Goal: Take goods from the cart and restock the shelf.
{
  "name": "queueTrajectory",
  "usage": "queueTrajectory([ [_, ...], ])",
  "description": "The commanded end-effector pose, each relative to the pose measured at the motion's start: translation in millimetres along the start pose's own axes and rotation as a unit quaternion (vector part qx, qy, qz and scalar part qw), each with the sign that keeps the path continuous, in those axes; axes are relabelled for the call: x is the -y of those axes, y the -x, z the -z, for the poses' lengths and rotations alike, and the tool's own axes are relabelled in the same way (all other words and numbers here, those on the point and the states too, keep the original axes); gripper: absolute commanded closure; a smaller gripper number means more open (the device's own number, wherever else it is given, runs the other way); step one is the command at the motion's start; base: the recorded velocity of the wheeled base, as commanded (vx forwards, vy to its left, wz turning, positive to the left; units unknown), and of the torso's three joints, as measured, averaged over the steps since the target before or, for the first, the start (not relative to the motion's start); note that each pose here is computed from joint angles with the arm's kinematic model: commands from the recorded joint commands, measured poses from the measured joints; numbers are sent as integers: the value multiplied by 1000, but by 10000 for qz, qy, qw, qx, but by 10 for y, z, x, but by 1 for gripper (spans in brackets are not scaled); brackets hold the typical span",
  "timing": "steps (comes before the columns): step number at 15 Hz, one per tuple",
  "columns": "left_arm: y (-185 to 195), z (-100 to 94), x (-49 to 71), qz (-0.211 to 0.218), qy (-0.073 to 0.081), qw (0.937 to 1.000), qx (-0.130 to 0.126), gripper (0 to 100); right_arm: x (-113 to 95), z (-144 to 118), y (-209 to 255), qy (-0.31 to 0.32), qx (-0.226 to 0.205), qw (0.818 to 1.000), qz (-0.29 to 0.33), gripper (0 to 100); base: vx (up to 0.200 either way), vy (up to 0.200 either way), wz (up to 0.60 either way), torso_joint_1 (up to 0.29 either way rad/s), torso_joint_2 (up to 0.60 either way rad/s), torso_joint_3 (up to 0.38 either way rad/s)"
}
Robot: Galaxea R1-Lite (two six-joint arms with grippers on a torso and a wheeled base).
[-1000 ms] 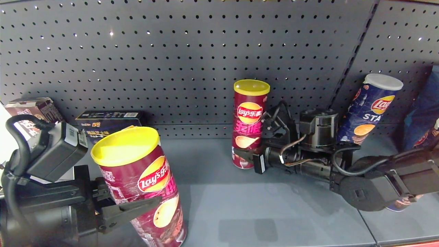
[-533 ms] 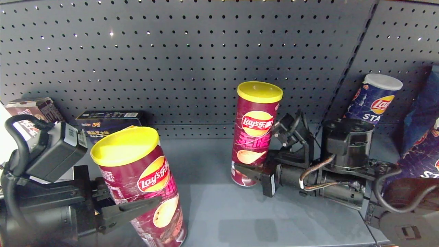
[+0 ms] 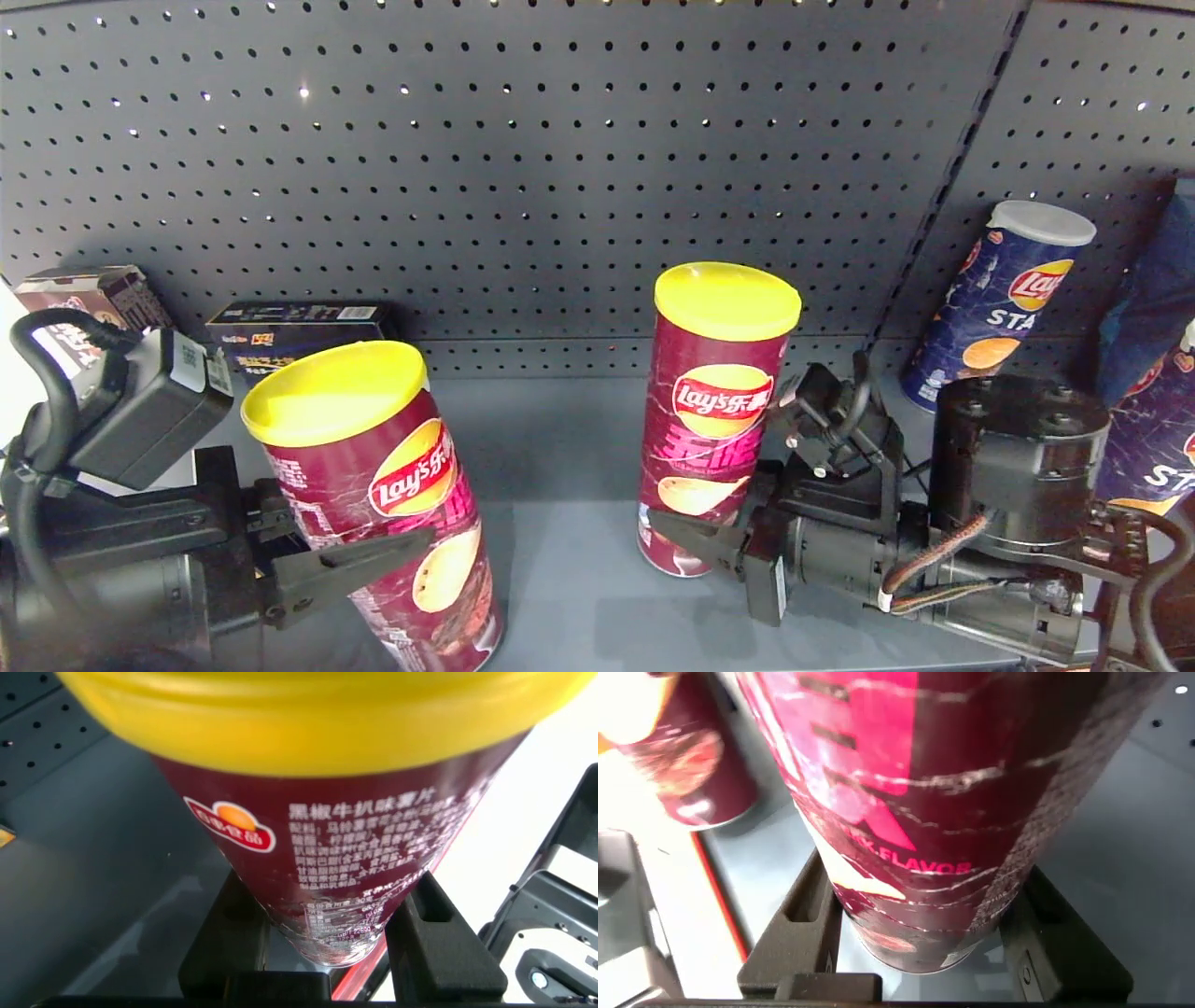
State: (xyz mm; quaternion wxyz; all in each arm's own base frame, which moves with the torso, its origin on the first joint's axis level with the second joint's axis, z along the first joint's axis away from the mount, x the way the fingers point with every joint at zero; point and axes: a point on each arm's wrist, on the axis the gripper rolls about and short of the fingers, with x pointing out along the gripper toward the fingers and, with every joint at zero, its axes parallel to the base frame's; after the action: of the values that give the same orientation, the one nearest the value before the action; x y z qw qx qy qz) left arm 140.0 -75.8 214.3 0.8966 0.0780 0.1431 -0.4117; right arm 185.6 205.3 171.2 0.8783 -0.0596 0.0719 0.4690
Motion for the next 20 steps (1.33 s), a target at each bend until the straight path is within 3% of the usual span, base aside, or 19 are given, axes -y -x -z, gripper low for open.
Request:
queueTrajectory([
  [1,2,5,-2,-10,10,10000,-7,100,-105,48,75,42,41,9999,-129,100,0,0,0,0,0,0],
  [20,2,14,-4,-15,19,10000,-21,100,-162,342,82,-62,-276,9995,-106,100,0,0,0,0,0,0],
])
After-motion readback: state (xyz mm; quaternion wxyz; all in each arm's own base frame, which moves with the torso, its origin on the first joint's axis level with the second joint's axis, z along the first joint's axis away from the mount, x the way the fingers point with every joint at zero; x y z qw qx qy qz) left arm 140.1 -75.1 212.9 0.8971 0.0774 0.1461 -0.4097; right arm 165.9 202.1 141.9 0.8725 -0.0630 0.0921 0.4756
